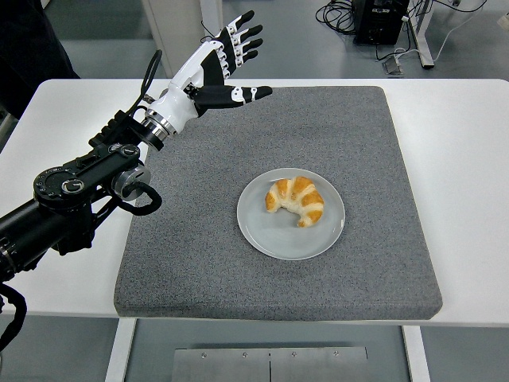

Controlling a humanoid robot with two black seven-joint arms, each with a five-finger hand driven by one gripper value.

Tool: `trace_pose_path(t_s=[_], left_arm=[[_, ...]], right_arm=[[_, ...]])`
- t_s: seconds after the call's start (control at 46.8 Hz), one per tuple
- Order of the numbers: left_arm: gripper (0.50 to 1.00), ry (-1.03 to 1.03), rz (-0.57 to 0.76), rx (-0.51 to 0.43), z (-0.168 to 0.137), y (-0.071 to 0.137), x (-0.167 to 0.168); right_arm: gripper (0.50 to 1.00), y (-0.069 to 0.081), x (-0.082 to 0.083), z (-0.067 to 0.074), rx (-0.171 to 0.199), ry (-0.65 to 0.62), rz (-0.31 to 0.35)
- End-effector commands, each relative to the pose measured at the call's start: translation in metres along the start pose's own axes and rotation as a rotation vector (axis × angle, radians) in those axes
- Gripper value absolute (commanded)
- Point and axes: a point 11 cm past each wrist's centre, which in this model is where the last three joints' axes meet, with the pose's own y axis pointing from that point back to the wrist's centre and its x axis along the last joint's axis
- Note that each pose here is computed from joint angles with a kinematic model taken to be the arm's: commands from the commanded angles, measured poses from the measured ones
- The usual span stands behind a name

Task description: Place the bread on the plate

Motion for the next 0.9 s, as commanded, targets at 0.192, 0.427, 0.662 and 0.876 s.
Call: trace_pose_path(t_s=[0.192, 0.427, 0.662, 0.876], left_arm=[[0.968, 0.150, 0.110, -0.002, -0.011, 0.006, 0.009], [0.969, 0.181, 0.202, 0.012, -0.032, 0.015, 0.019], [0.969, 0.266, 0.370, 0.045, -0.056, 0.025, 0.043], [0.969, 0.321, 0.445, 0.058, -0.065, 0.029, 0.053]], right_arm=[[1.000, 0.000, 0.000, 0.000, 0.000, 0.001, 0.000], [1.000, 0.000, 0.000, 0.000, 0.000, 0.001, 0.000], [1.000, 0.000, 0.000, 0.000, 0.000, 0.001, 0.000], [1.000, 0.000, 0.000, 0.000, 0.000, 0.001, 0.000]])
